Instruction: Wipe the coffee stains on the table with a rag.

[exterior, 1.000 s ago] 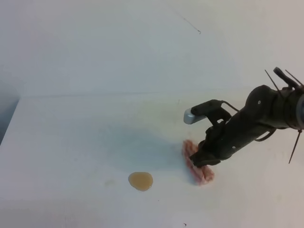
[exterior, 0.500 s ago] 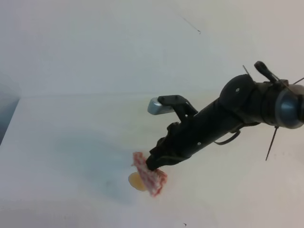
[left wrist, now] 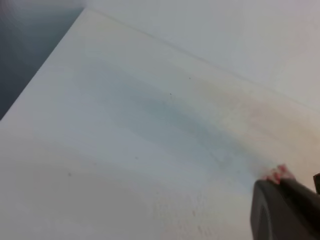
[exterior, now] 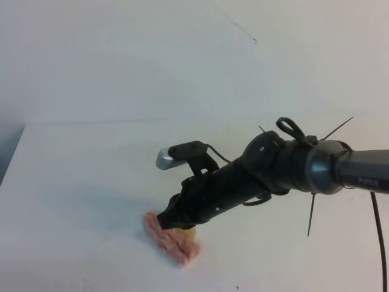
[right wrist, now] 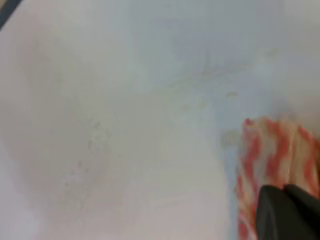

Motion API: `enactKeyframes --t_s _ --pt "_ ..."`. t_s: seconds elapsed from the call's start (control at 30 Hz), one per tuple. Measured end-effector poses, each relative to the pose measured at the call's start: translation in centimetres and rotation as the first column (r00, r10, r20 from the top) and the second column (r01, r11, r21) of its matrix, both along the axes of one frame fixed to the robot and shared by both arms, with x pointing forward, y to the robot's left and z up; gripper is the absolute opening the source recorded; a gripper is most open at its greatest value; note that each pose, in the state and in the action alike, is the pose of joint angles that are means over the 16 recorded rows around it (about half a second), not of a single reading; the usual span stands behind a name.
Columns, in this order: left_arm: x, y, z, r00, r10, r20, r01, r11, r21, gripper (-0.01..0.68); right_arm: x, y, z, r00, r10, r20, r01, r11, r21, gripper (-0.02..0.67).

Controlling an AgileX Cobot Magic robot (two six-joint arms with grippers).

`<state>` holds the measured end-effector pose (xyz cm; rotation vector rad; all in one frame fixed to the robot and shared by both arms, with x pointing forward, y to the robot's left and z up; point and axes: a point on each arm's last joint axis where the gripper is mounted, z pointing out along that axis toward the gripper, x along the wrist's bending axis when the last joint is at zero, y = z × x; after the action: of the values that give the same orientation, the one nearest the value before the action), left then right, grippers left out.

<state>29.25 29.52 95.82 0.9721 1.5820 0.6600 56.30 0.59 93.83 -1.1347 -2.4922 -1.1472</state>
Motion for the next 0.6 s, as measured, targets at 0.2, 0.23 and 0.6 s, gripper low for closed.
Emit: enactKeyframes --t_s 0.2,0.23,0.6 --pt "0.0 0.0 0.1 1.0 0.0 0.0 0.0 1.0 0.0 -0.001 0.4 0.0 -1.5 1.0 -0.016 0.001 0.016 0.999 -0.029 0.004" --pt "0.0 0.0 0.1 1.0 0.0 0.0 0.0 1.0 0.0 -0.001 0.4 0.1 -1.6 1.0 -0.013 0.005 0.013 0.999 -0.031 0.009" --pt "0.0 0.0 0.1 1.0 0.0 0.0 0.0 1.0 0.0 -0.001 -0.8 1.1 -0.7 0.984 0.136 0.119 -0.126 0.988 -0.095 0.21"
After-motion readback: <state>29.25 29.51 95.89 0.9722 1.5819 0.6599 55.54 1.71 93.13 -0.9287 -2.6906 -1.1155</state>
